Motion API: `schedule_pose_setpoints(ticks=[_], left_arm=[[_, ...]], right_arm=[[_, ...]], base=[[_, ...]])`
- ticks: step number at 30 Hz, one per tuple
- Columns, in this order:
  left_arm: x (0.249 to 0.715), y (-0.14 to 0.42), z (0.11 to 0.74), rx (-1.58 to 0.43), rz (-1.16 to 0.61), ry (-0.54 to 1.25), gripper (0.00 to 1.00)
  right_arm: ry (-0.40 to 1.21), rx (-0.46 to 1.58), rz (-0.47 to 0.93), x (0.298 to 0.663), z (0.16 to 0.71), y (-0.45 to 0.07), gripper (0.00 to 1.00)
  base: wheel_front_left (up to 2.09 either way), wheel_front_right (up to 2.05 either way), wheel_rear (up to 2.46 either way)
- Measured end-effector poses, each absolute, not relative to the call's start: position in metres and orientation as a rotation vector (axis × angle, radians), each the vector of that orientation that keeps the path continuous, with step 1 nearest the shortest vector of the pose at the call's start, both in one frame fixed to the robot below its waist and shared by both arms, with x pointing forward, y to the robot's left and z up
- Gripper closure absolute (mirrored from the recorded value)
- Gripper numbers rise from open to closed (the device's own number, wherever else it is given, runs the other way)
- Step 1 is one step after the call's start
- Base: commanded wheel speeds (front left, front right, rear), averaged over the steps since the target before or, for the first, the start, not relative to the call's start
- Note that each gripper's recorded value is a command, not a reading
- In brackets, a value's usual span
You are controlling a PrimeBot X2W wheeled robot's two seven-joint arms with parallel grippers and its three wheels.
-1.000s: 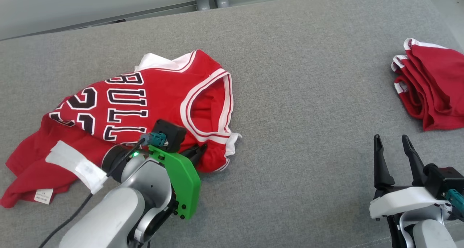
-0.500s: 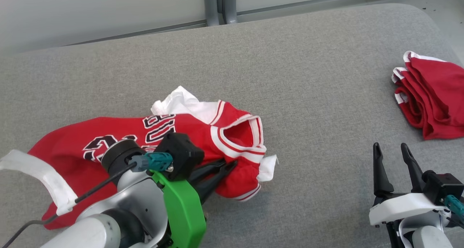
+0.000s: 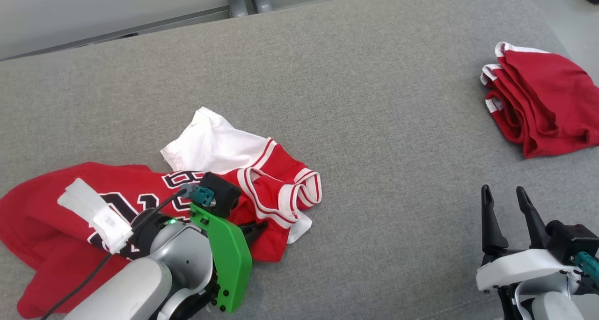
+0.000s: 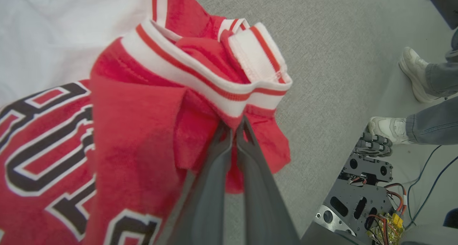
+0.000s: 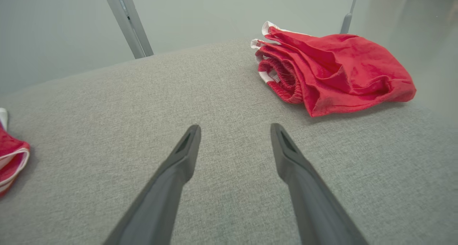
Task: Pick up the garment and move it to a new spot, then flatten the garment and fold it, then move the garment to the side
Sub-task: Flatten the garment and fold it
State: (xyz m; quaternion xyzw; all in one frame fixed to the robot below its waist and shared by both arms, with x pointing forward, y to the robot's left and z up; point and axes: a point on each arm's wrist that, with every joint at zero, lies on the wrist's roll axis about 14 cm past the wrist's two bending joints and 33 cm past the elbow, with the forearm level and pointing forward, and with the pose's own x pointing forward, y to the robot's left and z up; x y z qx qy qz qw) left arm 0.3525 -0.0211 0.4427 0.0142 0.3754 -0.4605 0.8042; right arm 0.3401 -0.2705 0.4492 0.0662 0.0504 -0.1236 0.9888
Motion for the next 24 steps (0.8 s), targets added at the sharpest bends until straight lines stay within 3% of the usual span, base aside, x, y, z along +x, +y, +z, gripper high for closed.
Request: schedule_pose_setpoints(ticks=[2,3,4,6,7,8,21,22,24], left_arm=[[0.355,-0.022,0.435,0.034,-0.984,0.805,0.84],[0.355,-0.024,0.433,0.026,-0.985,0.803,0.71],[0.355,-0.027,0.433,0.015,-0.989,0.800,0.65],[0.356,-0.030,0.436,0.002,-0.990,0.780,0.41],[0.356,-0.029,0.437,0.003,-0.987,0.773,0.09],[0.356,-0.029,0.437,0.003,-0.987,0.773,0.00],[0.358,-0.033,0.453,-0.049,-0.956,0.705,0.02],[0.359,-0.033,0.452,-0.053,-0.951,0.706,0.11],[0.360,-0.033,0.448,-0.055,-0.940,0.715,0.46]], right_arm=[[0.109,0.130,-0.259,0.338,0.447,-0.274,0.00],[0.112,0.129,-0.264,0.338,0.446,-0.275,0.00],[0.114,0.128,-0.268,0.338,0.445,-0.276,0.00],[0.115,0.126,-0.268,0.338,0.445,-0.277,0.00],[0.115,0.127,-0.265,0.339,0.445,-0.276,0.00],[0.115,0.127,-0.265,0.339,0.445,-0.276,0.00],[0.105,0.136,-0.214,0.353,0.447,-0.261,0.00],[0.104,0.137,-0.213,0.354,0.447,-0.261,0.00],[0.105,0.136,-0.211,0.354,0.446,-0.260,0.00]], base=[[0.00,0.00,0.00],[0.00,0.00,0.00],[0.00,0.00,0.00],[0.00,0.00,0.00],[0.00,0.00,0.00],[0.00,0.00,0.00],[0.00,0.00,0.00],[0.00,0.00,0.00],[0.00,0.00,0.00]])
